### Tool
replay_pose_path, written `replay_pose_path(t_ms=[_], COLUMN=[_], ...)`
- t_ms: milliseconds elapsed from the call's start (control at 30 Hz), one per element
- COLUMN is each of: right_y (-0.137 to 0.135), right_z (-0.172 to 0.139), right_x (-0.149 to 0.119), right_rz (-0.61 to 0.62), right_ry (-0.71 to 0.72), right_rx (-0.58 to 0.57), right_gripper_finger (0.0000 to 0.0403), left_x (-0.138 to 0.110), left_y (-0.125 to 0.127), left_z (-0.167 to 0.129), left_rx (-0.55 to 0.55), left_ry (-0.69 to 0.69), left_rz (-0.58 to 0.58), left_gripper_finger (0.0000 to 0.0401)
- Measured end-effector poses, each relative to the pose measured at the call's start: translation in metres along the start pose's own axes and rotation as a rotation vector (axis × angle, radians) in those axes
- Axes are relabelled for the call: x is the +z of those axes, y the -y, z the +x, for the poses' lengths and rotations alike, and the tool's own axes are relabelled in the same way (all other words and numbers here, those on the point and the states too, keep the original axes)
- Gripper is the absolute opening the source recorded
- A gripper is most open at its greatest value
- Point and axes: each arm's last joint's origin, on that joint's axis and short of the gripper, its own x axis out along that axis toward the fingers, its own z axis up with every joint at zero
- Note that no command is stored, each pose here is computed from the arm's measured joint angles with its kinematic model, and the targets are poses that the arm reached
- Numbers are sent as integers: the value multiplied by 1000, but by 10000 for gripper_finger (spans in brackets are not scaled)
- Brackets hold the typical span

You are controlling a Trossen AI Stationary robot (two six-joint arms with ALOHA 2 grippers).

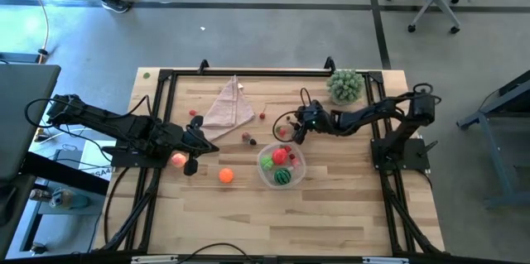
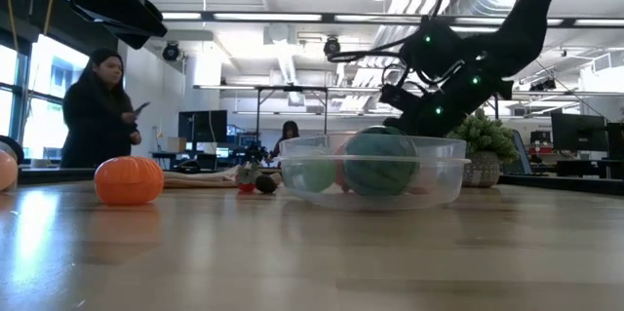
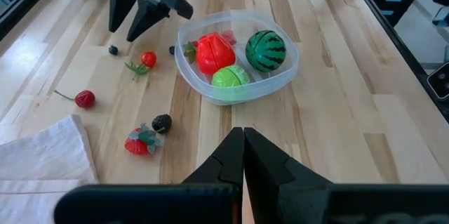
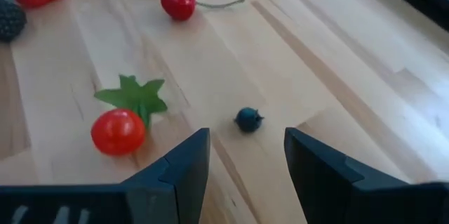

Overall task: Pick and placing Produce into tupperware
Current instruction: Put the top blueberry into the transparent bin

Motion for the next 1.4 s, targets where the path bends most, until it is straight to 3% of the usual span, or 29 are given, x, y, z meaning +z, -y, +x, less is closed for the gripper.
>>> replay_pose_path(t_ms=[333, 900, 1400], right_y=[9, 9, 10], right_z=[15, 15, 26], right_x=[-4, -4, -9], right_rz=[15, -23, -38], right_ry=[28, 25, 13], right_rx=[31, 47, 62], right_gripper_finger=[177, 176, 145], left_x=[0, 0, 0], left_y=[0, 0, 0], left_z=[0, 0, 0], left_rx=[0, 0, 0], left_ry=[0, 0, 0], left_rz=[0, 0, 0], left_gripper_finger=[1, 1, 1])
